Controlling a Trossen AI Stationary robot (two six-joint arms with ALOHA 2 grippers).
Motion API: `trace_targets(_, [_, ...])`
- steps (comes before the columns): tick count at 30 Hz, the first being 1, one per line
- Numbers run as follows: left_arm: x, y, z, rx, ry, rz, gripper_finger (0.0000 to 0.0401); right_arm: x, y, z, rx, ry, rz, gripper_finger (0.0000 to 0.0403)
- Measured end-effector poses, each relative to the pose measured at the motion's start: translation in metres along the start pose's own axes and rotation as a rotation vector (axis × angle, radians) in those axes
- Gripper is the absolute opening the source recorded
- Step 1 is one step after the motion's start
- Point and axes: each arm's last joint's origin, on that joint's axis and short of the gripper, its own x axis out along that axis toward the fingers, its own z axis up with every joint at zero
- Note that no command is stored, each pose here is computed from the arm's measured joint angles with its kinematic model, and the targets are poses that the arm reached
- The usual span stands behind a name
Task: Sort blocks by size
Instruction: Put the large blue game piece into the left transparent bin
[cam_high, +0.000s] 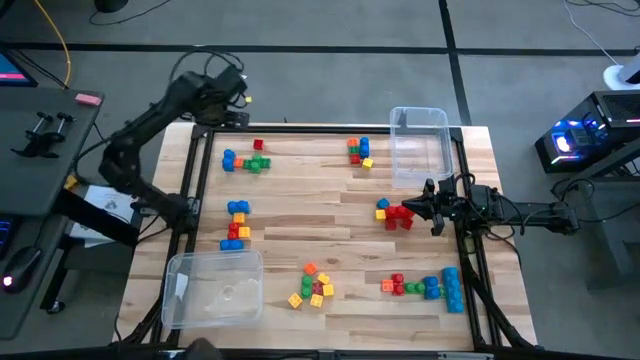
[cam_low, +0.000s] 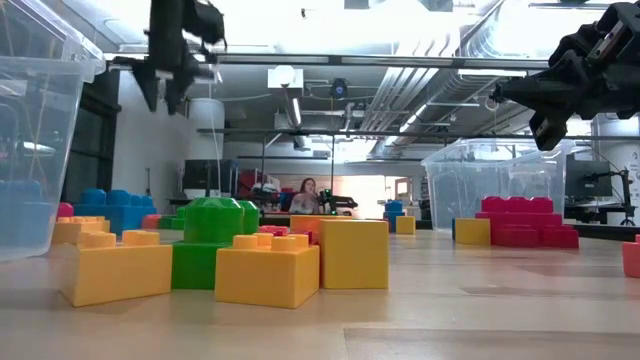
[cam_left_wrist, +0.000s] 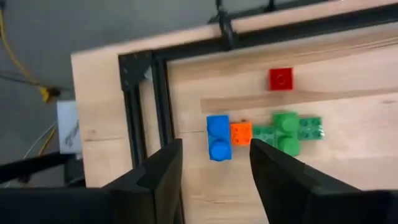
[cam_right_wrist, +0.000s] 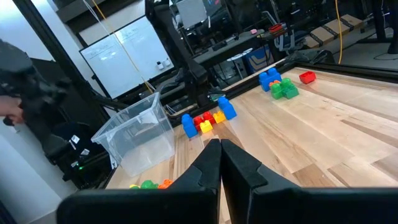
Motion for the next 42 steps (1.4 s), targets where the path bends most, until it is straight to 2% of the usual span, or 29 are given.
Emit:
trace_targets(4, [0.036, -0.016, -0.002, 0.029, 0.078, 0.044, 0.0181, 0.0, 0.0, 0.0, 0.0, 0.0, 0.0, 0.0005])
trace_targets(9, [0.082, -0.022, -0.022, 0.078, 0.168, 0.091, 0.0182, 0.0, 0.0, 0.0, 0.0, 0.0, 0.0, 0.0005])
trace_targets(18, [0.132, -0.018, -0.048, -0.015, 0.187, -0.003, 0.0182, 0.0, 0.0, 0.0, 0.0, 0.0, 0.0, 0.0005])
trace_targets(26, [0.146, -0.011, -0.046, -0.067, 0.144, -0.009, 0.0182, 0.0, 0.0, 0.0, 0.0, 0.0, 0.0, 0.0005])
trace_targets(29, [0.153, -0.008, -0.045, -0.08, 0.163, -0.052, 0.0182, 0.0, 0.0, 0.0, 0.0, 0.0, 0.0, 0.0005])
trace_targets(42, [0.166, -0.012, -0.043, -0.09, 0.188, -0.056, 0.0182, 0.0, 0.0, 0.0, 0.0, 0.0, 0.0, 0.0005])
